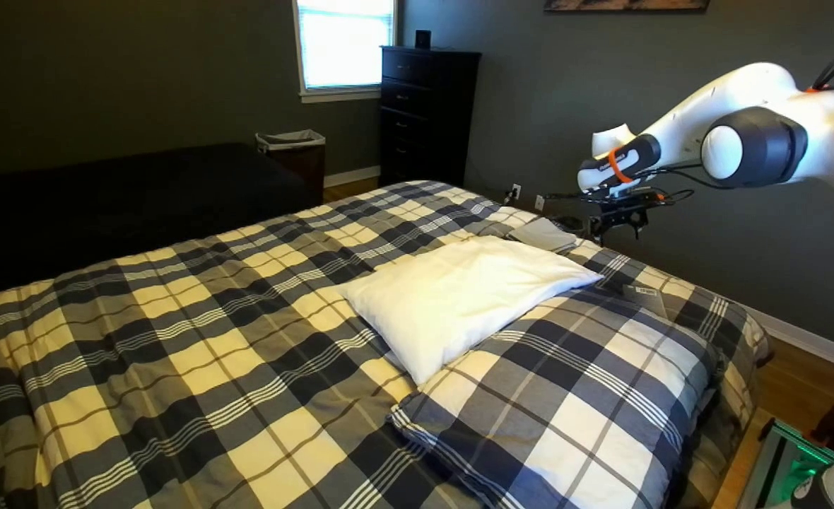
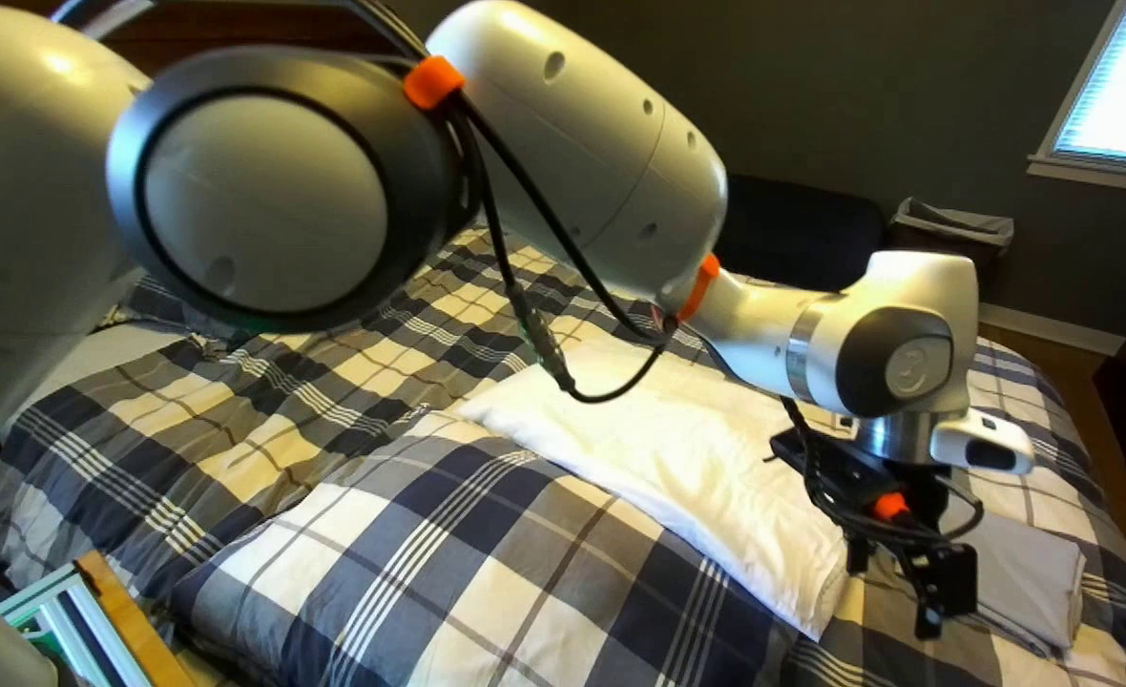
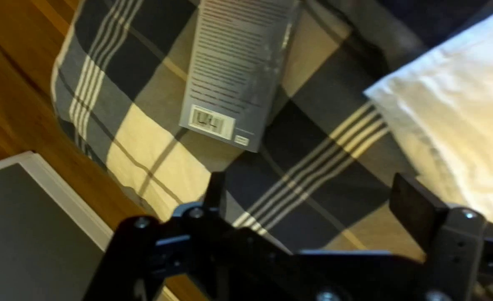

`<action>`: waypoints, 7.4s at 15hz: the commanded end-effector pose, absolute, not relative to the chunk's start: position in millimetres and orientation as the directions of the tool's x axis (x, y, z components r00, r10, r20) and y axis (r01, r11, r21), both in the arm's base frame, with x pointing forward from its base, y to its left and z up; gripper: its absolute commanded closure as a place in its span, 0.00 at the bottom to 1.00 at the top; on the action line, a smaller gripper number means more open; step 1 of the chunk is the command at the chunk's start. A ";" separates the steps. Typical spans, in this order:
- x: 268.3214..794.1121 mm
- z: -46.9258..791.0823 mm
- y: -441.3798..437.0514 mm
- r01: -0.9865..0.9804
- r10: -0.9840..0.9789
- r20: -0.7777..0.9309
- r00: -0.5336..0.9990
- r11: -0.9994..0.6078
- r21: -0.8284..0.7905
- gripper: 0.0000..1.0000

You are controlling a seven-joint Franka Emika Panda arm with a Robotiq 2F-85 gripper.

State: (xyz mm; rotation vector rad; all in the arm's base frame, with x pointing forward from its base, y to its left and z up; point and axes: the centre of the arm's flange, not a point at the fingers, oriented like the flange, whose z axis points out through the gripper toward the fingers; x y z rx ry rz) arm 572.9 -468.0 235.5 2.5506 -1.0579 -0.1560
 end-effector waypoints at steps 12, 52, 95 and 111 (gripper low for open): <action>677.5 241.0 -228.8 -0.629 -0.623 0.089 0.777 -0.767 0.126 0.00; 774.7 120.1 -201.4 -0.654 -0.659 0.028 0.751 -0.739 0.161 0.99; 480.9 441.8 -245.9 -0.276 -0.284 0.009 0.959 -0.937 -0.214 0.99; 392.8 429.9 -270.5 0.014 0.025 -0.040 0.999 -0.971 -0.241 0.99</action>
